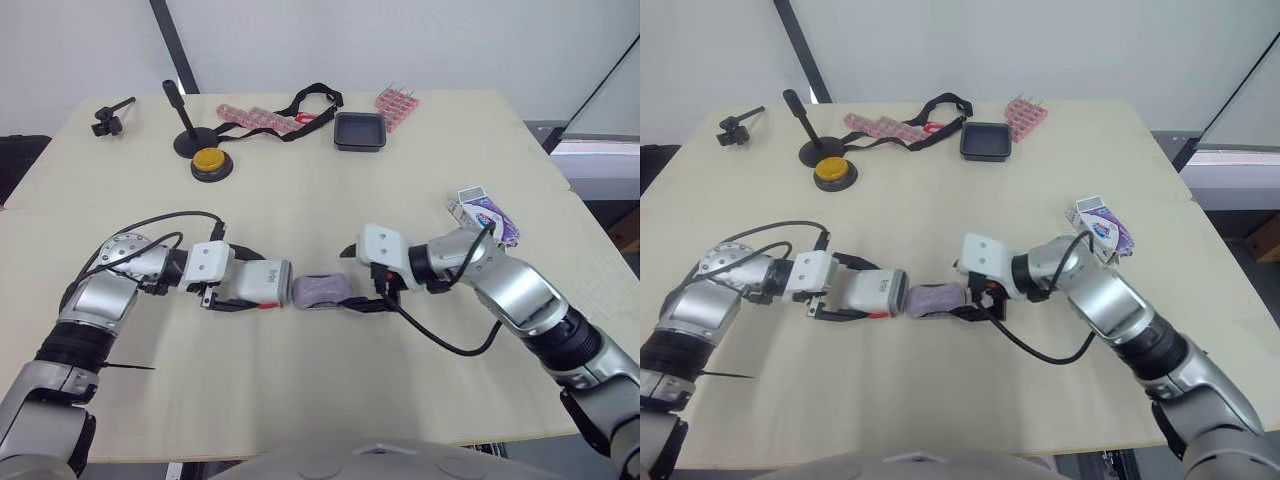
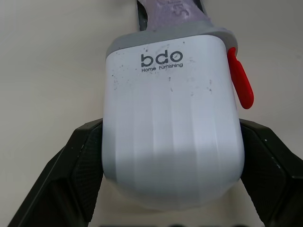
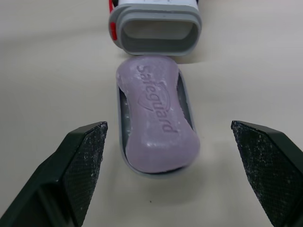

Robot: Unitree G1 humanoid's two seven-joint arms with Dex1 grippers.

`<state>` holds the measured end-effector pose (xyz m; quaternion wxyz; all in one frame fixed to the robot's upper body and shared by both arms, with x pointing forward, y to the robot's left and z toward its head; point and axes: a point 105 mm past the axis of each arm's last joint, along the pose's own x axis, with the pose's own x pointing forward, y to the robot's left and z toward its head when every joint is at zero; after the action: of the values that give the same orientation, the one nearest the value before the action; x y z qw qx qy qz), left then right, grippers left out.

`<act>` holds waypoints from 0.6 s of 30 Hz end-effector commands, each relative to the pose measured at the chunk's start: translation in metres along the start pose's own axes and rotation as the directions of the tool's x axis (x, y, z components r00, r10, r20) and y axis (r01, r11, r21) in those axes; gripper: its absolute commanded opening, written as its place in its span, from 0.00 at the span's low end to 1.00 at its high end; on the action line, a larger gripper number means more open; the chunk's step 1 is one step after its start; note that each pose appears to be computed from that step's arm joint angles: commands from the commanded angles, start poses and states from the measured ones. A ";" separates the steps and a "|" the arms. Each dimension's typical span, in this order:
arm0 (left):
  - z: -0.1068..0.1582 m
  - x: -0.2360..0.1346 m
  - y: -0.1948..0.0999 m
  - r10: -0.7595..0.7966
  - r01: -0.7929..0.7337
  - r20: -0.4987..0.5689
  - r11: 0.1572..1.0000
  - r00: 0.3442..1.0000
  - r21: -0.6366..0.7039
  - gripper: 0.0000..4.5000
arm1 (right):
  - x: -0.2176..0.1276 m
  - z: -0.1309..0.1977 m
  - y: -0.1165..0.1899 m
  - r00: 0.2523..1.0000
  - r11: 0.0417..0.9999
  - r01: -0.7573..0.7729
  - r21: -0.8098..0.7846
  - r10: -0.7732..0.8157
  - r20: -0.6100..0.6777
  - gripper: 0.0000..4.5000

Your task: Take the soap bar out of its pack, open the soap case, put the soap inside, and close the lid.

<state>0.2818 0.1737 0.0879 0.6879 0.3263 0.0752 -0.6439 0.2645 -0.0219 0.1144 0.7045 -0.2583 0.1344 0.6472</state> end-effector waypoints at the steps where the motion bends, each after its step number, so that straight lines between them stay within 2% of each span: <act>1: 0.005 -0.008 0.005 0.031 -0.031 0.003 0.999 1.000 0.025 0.77 | 0.011 0.007 -0.004 1.000 1.000 -0.005 -0.013 0.005 -0.011 1.00; 7: 0.013 -0.003 0.006 0.029 -0.030 0.036 0.999 0.999 0.013 0.77 | 0.027 0.008 -0.005 0.998 0.999 -0.043 0.015 0.044 -0.036 1.00; 12: 0.013 -0.003 0.006 0.031 -0.031 0.031 0.999 0.999 0.014 0.77 | 0.031 -0.003 -0.003 0.991 0.997 -0.071 0.026 0.074 -0.111 1.00; 18: 0.013 -0.004 0.004 0.038 -0.038 0.029 0.999 0.999 0.009 0.77 | 0.038 -0.008 0.000 0.989 0.996 -0.080 0.035 0.084 -0.125 1.00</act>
<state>0.2807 0.1680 0.0910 0.6948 0.3137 0.0727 -0.6431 0.2705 0.0031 0.0843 0.6723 -0.2772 0.2071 0.6544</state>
